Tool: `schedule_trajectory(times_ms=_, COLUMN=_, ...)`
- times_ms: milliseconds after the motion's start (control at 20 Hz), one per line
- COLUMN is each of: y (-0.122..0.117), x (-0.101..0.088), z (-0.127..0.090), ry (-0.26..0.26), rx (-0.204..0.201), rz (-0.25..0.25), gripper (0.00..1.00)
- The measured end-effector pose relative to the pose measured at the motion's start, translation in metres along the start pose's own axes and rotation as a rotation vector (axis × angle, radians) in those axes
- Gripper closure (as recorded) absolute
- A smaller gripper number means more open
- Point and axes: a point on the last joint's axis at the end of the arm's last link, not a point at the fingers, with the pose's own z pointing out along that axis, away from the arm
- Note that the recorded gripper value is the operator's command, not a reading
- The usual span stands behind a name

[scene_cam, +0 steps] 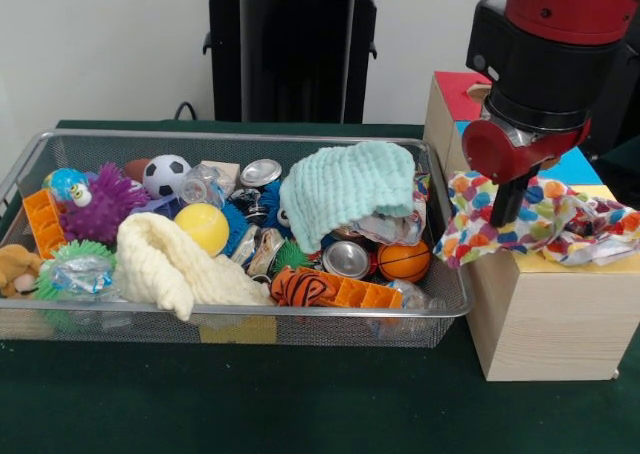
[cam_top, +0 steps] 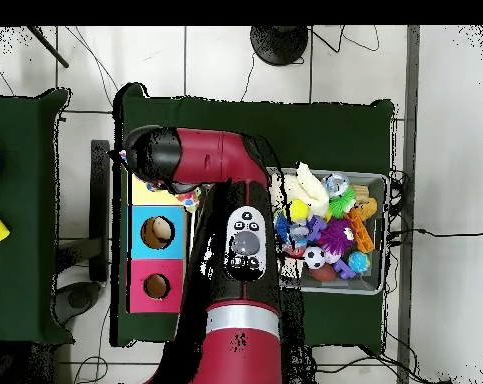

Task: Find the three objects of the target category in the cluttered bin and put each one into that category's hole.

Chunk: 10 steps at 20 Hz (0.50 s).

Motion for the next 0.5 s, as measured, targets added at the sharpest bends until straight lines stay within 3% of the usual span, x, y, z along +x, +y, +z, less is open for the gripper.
schedule_trajectory(times_ms=500, y=0.018, x=0.006, z=0.012, ry=0.024, rx=-0.035, rz=-0.008, gripper=1.00)
